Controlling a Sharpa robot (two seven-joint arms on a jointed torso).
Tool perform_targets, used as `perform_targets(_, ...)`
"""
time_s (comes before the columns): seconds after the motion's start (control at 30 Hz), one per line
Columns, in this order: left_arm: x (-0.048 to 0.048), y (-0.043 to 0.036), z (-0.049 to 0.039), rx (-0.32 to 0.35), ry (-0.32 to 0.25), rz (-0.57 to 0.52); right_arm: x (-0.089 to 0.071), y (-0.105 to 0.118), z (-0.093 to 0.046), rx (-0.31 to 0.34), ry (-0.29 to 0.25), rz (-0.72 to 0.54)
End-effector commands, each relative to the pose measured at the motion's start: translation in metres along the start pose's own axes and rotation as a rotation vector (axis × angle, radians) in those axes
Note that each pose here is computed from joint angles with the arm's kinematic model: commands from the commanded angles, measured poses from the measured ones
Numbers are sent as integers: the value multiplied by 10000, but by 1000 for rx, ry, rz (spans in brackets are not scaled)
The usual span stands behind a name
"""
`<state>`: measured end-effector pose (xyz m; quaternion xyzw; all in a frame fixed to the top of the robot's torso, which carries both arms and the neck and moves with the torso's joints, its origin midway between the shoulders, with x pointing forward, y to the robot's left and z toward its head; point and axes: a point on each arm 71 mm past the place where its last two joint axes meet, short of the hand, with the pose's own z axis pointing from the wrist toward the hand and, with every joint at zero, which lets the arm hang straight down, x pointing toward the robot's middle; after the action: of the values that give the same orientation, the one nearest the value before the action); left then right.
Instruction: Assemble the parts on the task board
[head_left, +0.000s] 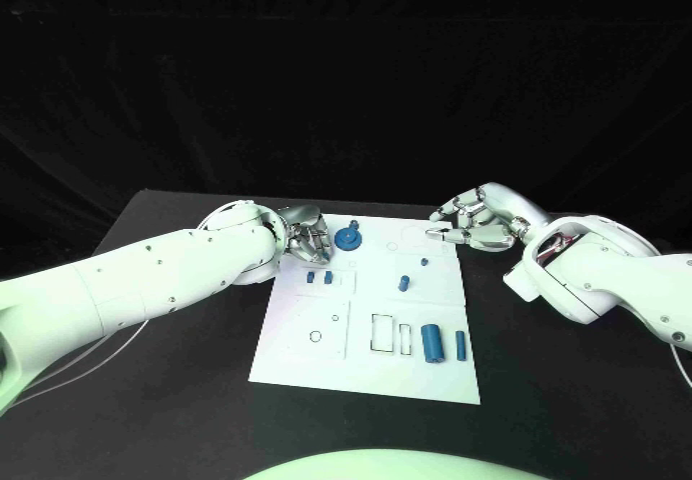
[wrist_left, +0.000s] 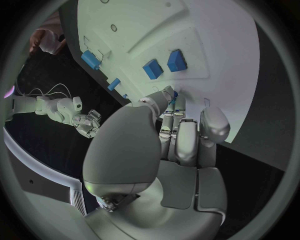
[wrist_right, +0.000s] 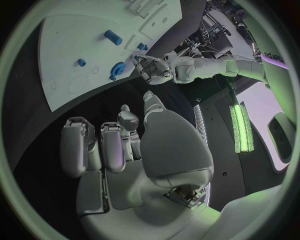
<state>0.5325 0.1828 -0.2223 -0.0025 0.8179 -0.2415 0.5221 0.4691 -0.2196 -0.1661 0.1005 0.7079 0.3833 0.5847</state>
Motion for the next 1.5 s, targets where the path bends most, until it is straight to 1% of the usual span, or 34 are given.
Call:
perform_targets(0.03,14,-26,6,8,10,-4,9,8,2,-9,8,-1)
perform_targets(0.37,36,-5,11,-20,40,19,10,4,3,-8,8,-1)
perform_targets(0.6,44,1,11,-28,50,25,10,1,2,-7,9,-1)
perform_targets(1.13,44,-7,11,-23,48,10,16,-1,5,-6,11,-1)
perform_targets(1.5,39,39,7,-43,53,12,8,-15,5,-1,8,-2)
